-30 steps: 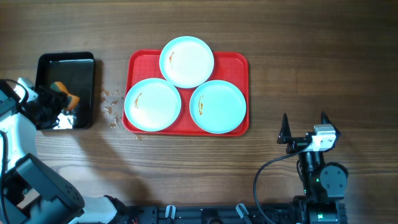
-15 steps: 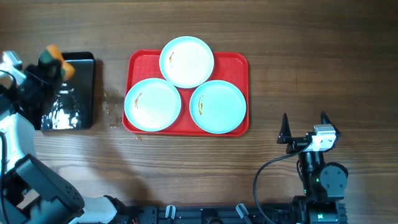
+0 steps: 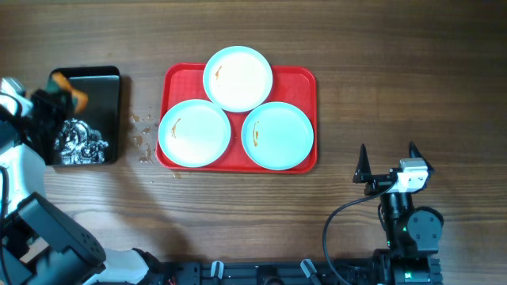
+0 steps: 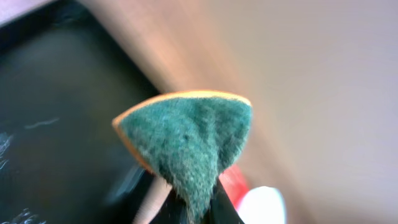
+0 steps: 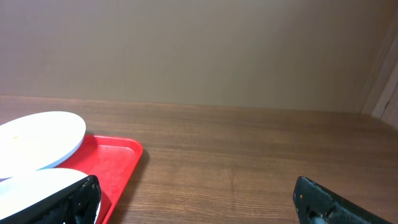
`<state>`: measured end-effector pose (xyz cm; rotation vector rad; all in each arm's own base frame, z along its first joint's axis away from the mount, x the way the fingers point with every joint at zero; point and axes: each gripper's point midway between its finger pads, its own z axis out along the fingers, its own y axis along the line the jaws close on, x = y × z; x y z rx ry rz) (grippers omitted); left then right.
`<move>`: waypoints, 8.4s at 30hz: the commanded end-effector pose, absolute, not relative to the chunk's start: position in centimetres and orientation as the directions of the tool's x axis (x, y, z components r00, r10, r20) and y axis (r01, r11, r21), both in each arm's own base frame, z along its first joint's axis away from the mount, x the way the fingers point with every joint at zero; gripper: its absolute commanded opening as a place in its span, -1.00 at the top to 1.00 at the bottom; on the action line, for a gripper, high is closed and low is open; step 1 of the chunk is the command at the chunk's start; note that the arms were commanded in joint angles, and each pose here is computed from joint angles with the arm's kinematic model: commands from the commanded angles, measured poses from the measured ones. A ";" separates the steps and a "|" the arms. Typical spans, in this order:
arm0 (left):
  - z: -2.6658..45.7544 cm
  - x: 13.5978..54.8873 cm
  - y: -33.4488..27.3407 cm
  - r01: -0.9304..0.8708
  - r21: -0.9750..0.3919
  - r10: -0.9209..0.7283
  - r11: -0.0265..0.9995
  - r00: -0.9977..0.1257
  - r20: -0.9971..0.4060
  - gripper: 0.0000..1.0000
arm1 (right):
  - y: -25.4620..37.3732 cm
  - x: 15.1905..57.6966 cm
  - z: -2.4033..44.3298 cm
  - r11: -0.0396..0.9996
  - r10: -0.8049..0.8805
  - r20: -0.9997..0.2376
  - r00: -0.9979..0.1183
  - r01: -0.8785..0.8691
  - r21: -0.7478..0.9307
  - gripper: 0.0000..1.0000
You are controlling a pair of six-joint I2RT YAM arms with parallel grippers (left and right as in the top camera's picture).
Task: Clean dirty plates on tray and stack at the side
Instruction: 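Carry the sponge with the left gripper onto the lower-left white plate, then move the right gripper to the top plate and grasp its rim, then scrub the lower-left plate with the sponge in the left gripper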
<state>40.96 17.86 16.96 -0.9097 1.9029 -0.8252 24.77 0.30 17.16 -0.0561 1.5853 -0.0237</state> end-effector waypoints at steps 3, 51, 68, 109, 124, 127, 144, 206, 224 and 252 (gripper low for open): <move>26.9 40.5 12.0 0.003 -0.991 -0.820 0.134 -0.561 -0.112 0.92 | 0.5 24.8 17.2 0.998 -0.060 -0.998 -0.010 -0.035 -0.060 -1.00; 7.8 36.3 -8.3 -0.142 -0.328 -0.252 0.934 -0.912 -0.323 0.92 | 2.9 24.5 19.0 0.975 0.138 -0.990 0.034 -0.179 0.130 -1.00; 4.5 35.1 -8.3 -0.153 -0.195 -0.202 0.969 -0.943 -0.263 0.92 | 7.8 19.5 29.9 0.214 0.862 -0.433 -0.263 -0.586 0.782 -0.99; 4.4 34.9 -8.2 -0.187 -0.200 -0.235 0.962 -0.939 -0.251 0.92 | 30.1 36.2 21.7 0.660 -0.216 -0.491 -0.844 -0.497 0.563 -0.93; 4.4 35.0 -7.7 -0.195 -0.172 -0.235 0.966 -0.936 -0.260 0.92 | 31.2 40.1 11.6 0.806 -0.121 -0.356 -0.927 -0.301 0.509 -0.04; 4.3 34.9 -6.9 -0.209 -0.128 -0.237 0.969 -0.933 -0.271 0.92 | 31.8 40.6 10.8 0.810 -0.103 -0.358 -0.928 -0.287 0.512 0.14; 4.2 34.7 -6.8 -0.210 -0.123 -0.236 0.970 -0.936 -0.261 0.92 | 34.1 39.0 4.8 0.897 -0.127 -0.332 -0.935 -0.251 0.363 0.22; 2.9 33.9 -6.5 -0.211 -0.107 -0.232 0.972 -0.939 -0.254 0.92 | 33.9 37.4 -1.3 0.918 -0.161 -0.271 -0.949 -0.245 0.311 0.63; 1.1 34.1 -8.0 -0.169 -0.208 -0.226 0.963 -0.929 -0.293 0.63 | 33.9 37.4 -1.3 0.918 -0.161 -0.270 -0.949 -0.244 0.311 0.63; 1.3 34.4 -8.0 -0.166 -0.213 -0.227 0.963 -0.925 -0.305 0.92 | 33.8 37.3 -1.4 0.920 -0.163 -0.264 -0.951 -0.243 0.309 0.60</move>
